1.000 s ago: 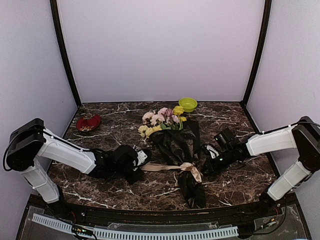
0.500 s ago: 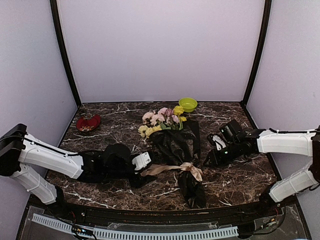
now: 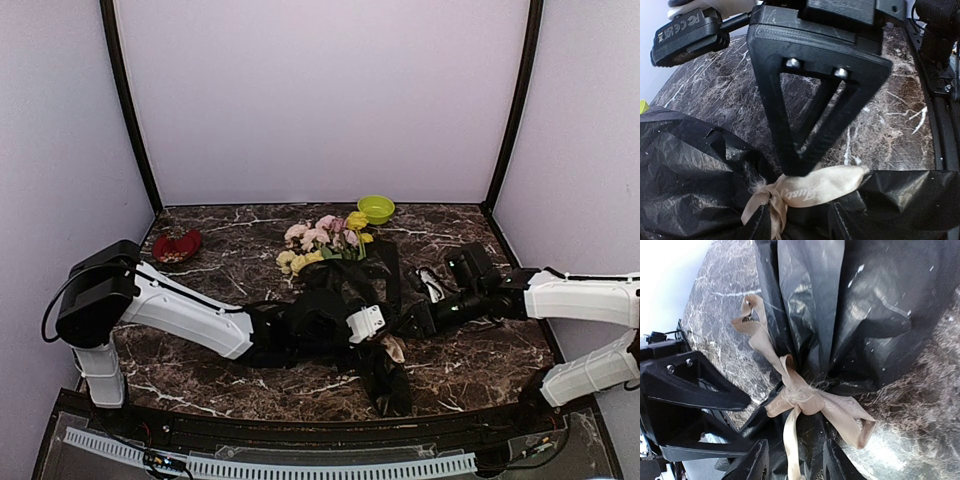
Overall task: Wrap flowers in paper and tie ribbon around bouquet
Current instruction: Adjust the left side of the ribbon on the folded bouquet.
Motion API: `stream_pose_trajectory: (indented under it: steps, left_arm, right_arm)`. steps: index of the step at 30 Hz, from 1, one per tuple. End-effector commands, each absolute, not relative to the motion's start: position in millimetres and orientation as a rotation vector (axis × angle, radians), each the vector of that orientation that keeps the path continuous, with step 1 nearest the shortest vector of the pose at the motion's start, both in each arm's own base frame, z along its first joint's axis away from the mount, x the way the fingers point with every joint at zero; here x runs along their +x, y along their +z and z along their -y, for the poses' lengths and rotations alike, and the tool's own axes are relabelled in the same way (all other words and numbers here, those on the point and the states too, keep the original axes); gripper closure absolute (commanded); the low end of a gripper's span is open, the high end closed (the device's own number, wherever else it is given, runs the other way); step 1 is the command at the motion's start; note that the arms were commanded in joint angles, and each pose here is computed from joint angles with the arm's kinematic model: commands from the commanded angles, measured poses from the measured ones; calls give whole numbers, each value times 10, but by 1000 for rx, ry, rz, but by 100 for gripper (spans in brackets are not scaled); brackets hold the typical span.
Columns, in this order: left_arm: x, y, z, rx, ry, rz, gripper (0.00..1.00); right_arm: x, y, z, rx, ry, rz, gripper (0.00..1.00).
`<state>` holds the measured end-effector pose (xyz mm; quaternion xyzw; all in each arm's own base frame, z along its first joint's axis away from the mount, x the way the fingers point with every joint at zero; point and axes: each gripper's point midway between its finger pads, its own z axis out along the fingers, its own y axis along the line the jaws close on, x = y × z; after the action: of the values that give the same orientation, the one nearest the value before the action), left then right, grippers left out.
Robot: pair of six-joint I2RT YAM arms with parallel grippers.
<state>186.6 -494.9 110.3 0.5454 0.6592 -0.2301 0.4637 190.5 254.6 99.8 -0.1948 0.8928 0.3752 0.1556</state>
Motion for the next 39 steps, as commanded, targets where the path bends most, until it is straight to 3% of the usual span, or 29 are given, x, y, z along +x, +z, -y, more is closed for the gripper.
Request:
stream_pose_trajectory:
  steps: [1, 10, 15, 19, 26, 32, 39]
  left_arm:
    - [2002, 1193, 5050, 1321, -496, -1613, 62]
    - [2016, 1042, 5008, 1333, -465, -1645, 81]
    - [1979, 1017, 5024, 1350, -486, -1641, 83]
    - [1972, 1001, 5042, 1345, -500, -1642, 100]
    - [1950, 1149, 4911, 1275, -535, -1636, 100]
    - [1563, 1229, 4612, 1282, -684, -1589, 100]
    - [1428, 1079, 4291, 1247, -712, -1677, 100]
  right_arm:
    - [1836, 929, -2623, -602, 1100, -2557, 62]
    - [1737, 810, -2716, -640, 1144, -2588, 70]
    - [1705, 787, -2754, -662, 1155, -2594, 83]
    - [1707, 795, -2751, -661, 1153, -2597, 95]
    - [1684, 756, -2729, -664, 1144, -2611, 97]
    - [1681, 715, -2729, -669, 1140, -2620, 97]
    - [1669, 688, -2746, -679, 1153, -2625, 97]
